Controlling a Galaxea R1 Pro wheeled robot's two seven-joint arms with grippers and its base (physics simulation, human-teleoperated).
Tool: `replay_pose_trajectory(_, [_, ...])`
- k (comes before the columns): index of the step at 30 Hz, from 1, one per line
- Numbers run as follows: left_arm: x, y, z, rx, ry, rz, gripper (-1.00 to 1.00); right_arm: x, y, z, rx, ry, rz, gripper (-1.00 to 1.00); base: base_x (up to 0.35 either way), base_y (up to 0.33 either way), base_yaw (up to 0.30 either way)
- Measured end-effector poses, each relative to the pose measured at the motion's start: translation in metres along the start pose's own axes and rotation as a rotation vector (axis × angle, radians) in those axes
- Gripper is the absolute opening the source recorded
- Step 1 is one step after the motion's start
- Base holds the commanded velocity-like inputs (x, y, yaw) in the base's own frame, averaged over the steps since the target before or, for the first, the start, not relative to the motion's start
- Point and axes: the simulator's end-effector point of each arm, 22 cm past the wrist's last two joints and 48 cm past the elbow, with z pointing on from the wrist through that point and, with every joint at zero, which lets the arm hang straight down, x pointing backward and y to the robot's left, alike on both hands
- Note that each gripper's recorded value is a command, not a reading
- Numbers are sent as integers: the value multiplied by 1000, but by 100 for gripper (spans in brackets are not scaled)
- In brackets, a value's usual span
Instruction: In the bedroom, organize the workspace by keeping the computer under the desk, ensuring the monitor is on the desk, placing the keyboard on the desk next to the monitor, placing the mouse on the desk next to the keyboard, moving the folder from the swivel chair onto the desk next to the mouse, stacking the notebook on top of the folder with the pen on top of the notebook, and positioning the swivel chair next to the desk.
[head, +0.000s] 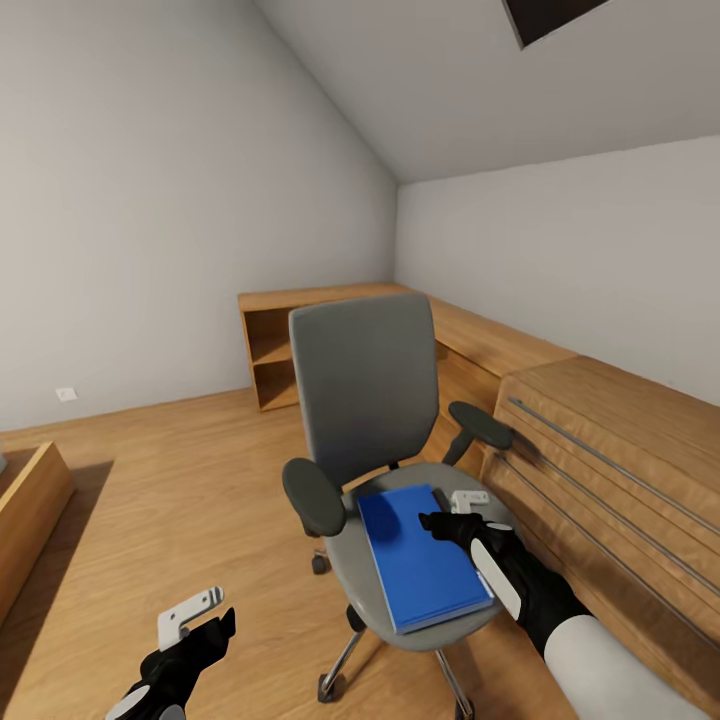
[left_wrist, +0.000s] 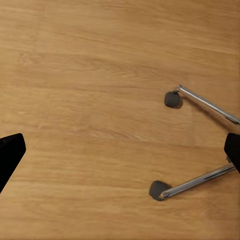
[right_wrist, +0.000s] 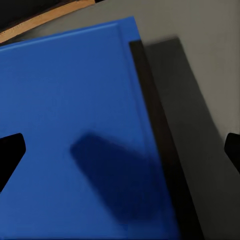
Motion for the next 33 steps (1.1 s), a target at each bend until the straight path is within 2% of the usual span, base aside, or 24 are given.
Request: replay_pose_trajectory(33, [17, 4, 10, 3, 0, 1, 100, 14, -1, 8, -1, -6, -5, 100, 0, 0, 0])
